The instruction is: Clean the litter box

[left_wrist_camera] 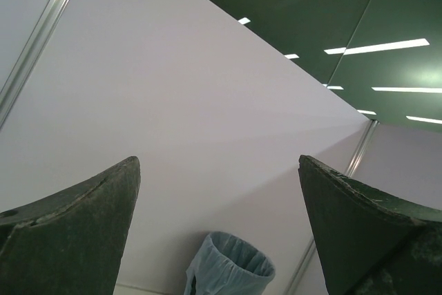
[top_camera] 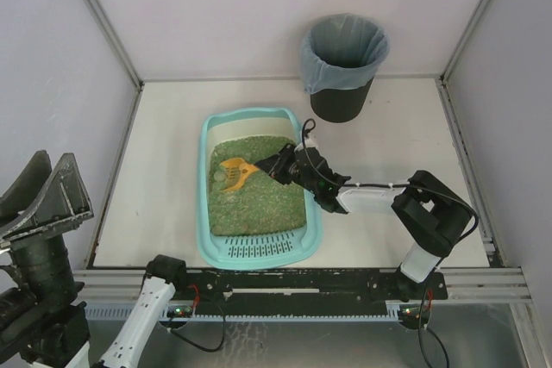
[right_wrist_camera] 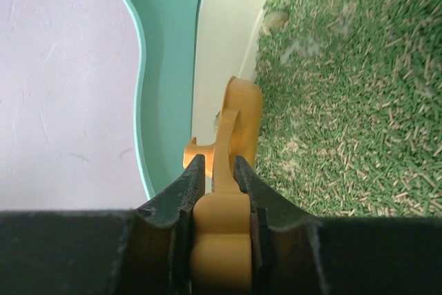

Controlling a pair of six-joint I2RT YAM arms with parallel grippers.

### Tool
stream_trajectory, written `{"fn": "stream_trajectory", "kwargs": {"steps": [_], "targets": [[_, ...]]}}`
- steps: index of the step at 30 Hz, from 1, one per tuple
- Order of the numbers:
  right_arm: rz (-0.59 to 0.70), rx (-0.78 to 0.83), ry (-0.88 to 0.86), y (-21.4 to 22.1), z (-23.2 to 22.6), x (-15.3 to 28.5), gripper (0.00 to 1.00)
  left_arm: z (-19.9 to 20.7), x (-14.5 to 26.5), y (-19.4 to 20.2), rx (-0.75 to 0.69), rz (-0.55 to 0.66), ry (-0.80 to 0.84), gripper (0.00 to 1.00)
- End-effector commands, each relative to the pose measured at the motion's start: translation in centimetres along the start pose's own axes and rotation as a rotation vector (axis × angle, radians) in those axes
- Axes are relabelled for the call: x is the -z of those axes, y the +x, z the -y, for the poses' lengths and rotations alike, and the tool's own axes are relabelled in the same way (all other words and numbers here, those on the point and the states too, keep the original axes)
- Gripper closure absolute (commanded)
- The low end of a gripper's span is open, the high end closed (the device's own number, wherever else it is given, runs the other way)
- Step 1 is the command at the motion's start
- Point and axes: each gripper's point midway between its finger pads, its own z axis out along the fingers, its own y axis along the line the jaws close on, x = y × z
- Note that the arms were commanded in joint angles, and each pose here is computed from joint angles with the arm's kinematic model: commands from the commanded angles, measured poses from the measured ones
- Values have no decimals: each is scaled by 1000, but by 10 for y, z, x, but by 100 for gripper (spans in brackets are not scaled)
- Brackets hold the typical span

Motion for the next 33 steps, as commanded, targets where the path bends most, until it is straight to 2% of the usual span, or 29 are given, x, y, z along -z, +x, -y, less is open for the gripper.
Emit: {"fn": "stream_trajectory", "kwargs": {"steps": [1,15,26,33], "targets": [[92,-18,-42,-28,-16,3,100,2,-8,6,-28,-2,16,0],[104,-12,-46,-32,-21,8,100,-4,-12,15,-42,-17,1,0],[146,-13,-87,-48,-34,34,100,-14,-24,30,-90,-54,-51,0],[157,-32,-106,-57,-29,60,100,-30,-39,42,-125,-95,-140,0]]}}
